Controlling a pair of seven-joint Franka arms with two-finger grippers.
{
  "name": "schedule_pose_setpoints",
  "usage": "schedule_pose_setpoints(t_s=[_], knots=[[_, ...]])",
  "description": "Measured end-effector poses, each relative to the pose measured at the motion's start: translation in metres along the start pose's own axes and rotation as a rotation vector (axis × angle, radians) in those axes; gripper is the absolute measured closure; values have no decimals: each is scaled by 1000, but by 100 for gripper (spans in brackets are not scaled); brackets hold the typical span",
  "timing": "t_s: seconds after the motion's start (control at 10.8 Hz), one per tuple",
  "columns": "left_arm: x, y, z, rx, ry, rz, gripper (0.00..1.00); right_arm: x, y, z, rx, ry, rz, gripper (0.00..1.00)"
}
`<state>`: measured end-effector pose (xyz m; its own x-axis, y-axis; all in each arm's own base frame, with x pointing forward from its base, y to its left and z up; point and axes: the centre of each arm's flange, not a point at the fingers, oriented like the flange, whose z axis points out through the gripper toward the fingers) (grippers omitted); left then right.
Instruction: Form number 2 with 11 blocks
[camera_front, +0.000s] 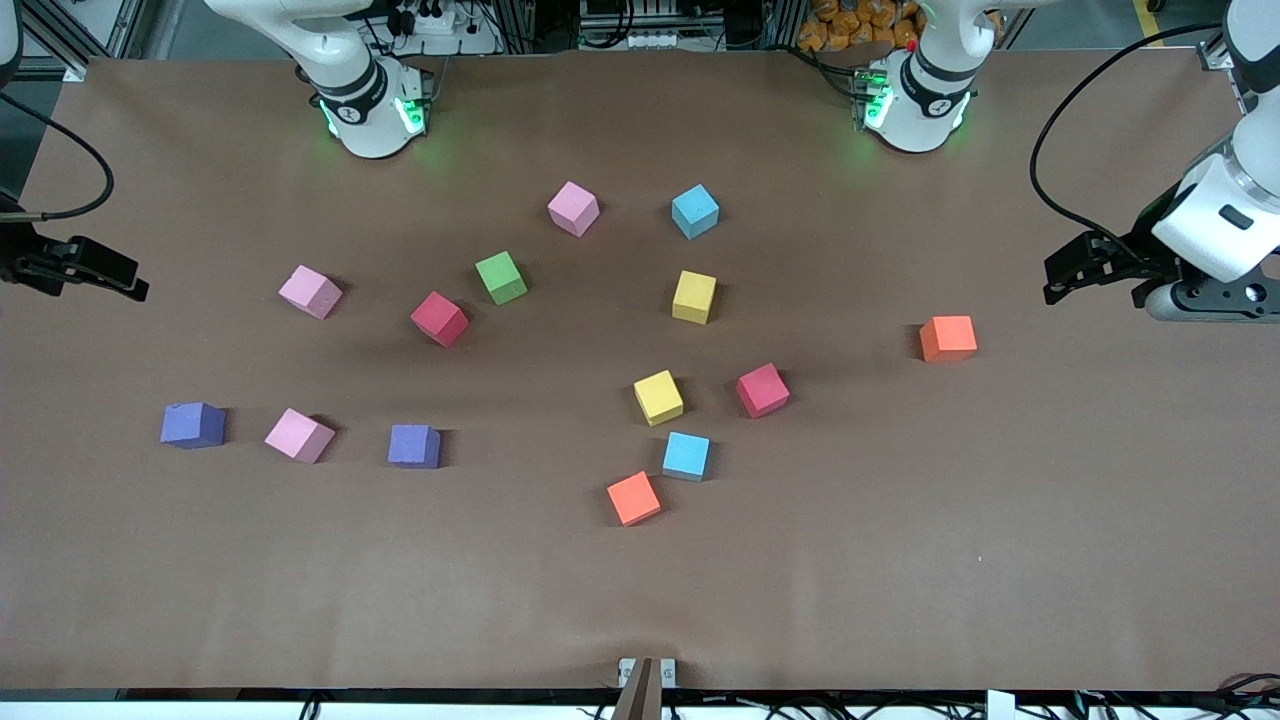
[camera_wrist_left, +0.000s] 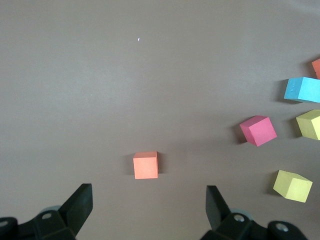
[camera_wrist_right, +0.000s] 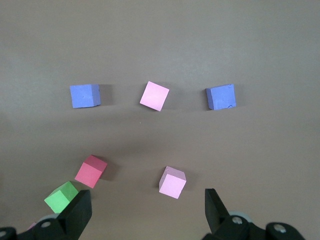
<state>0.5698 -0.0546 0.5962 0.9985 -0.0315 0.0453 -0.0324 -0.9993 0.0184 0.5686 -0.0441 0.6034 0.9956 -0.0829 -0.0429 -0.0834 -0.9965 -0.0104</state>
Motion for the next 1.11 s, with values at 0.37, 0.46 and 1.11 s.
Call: schedule_pose_setpoints(t_s=[0.37, 0.46, 1.11], knots=[[0, -2, 0, 0, 0, -4, 0, 0, 0, 0, 0, -4, 0, 0], [0, -3, 0, 0, 0, -5, 0, 0, 0, 0, 0, -4, 0, 0], [0, -3, 0, 0, 0, -6, 0, 1, -3, 3, -1, -10, -5, 0]])
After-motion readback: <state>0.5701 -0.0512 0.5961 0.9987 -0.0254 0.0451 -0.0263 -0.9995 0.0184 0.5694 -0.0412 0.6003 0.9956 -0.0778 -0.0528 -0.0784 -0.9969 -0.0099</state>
